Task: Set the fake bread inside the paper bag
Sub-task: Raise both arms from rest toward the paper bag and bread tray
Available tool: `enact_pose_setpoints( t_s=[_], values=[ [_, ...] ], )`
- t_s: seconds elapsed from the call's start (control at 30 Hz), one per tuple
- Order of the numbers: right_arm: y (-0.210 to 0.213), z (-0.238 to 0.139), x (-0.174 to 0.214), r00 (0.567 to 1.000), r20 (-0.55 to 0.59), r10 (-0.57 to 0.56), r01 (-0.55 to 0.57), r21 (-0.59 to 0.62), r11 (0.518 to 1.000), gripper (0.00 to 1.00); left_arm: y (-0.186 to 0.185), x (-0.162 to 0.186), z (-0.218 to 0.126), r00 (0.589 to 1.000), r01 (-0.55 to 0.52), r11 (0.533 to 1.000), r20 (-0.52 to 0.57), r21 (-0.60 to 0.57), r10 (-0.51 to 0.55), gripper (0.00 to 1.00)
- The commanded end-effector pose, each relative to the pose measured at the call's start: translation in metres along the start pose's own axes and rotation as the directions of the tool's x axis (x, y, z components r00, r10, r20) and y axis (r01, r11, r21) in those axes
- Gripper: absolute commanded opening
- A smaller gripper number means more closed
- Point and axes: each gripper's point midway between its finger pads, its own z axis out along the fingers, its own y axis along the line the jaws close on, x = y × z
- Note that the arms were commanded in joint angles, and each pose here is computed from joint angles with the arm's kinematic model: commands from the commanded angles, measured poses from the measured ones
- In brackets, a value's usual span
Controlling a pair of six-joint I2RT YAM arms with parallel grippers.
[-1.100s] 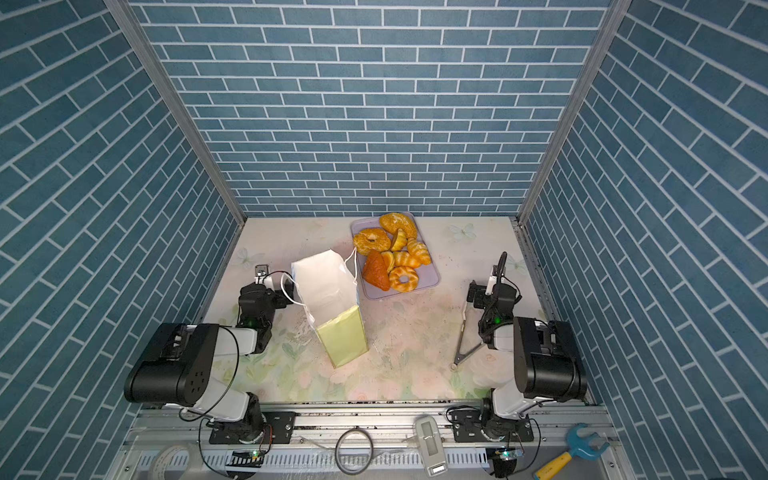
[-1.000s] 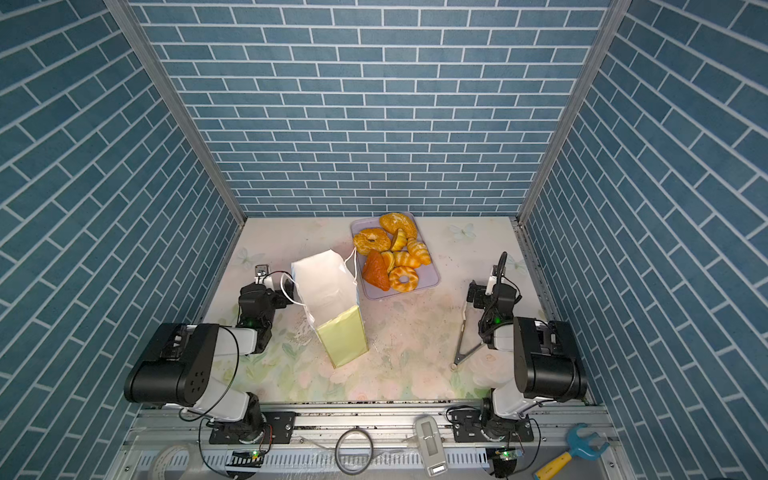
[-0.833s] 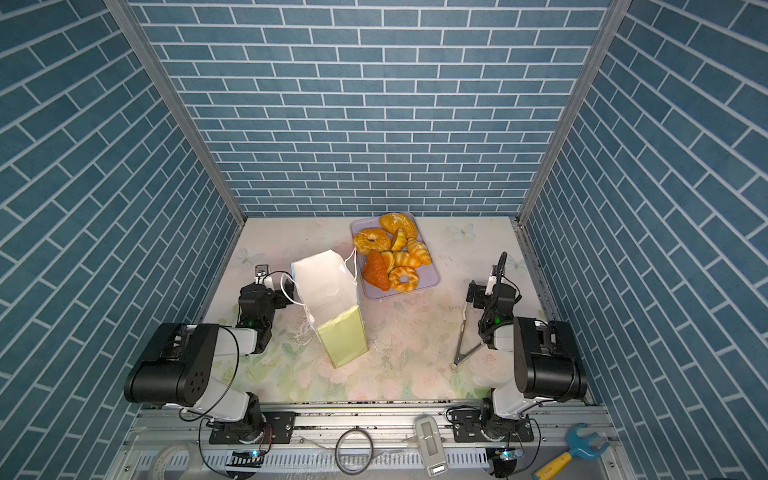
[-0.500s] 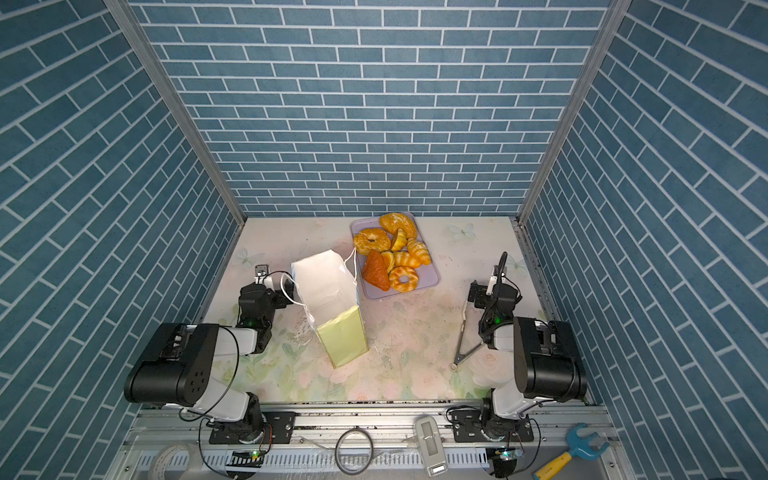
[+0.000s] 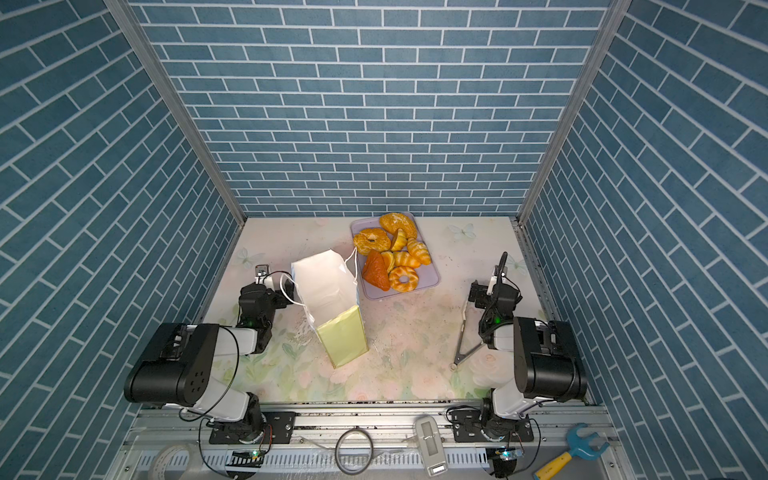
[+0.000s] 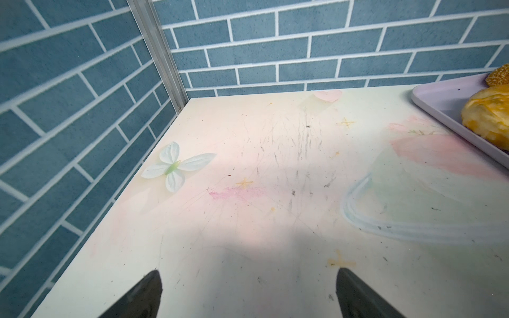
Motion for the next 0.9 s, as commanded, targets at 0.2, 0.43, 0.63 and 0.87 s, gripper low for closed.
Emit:
enact_pose_setpoints(
  t_s=[0.2, 0.43, 0.63, 0.87],
  values=[
    [-0.005, -0.005, -0.017, 1.000, 0.025, 0.001, -0.002, 0.034, 0.999, 0.94, 0.005, -0.013, -0.005, 0.999, 0.030, 1.000, 0.042, -0.007, -0.029, 0.99],
    [0.000, -0.025, -0.041, 1.000, 0.011, -0.012, 0.012, 0.020, 1.000, 0.93, 0.023, -0.048, -0.033, 0.994, 0.098, 0.995, 0.053, -0.020, -0.097, 0.99],
    [0.014, -0.051, -0.066, 0.992, -0.122, 0.017, -0.018, -0.014, 1.000, 0.93, 0.027, -0.076, -0.064, 0.980, 0.178, 0.984, -0.094, 0.008, -0.177, 0.99],
    [0.060, -0.086, -0.102, 0.963, -0.268, 0.007, -0.069, -0.223, 0.972, 0.86, 0.019, -0.119, -0.117, 0.970, 0.218, 0.969, -0.137, 0.115, -0.202, 1.00]
  ],
)
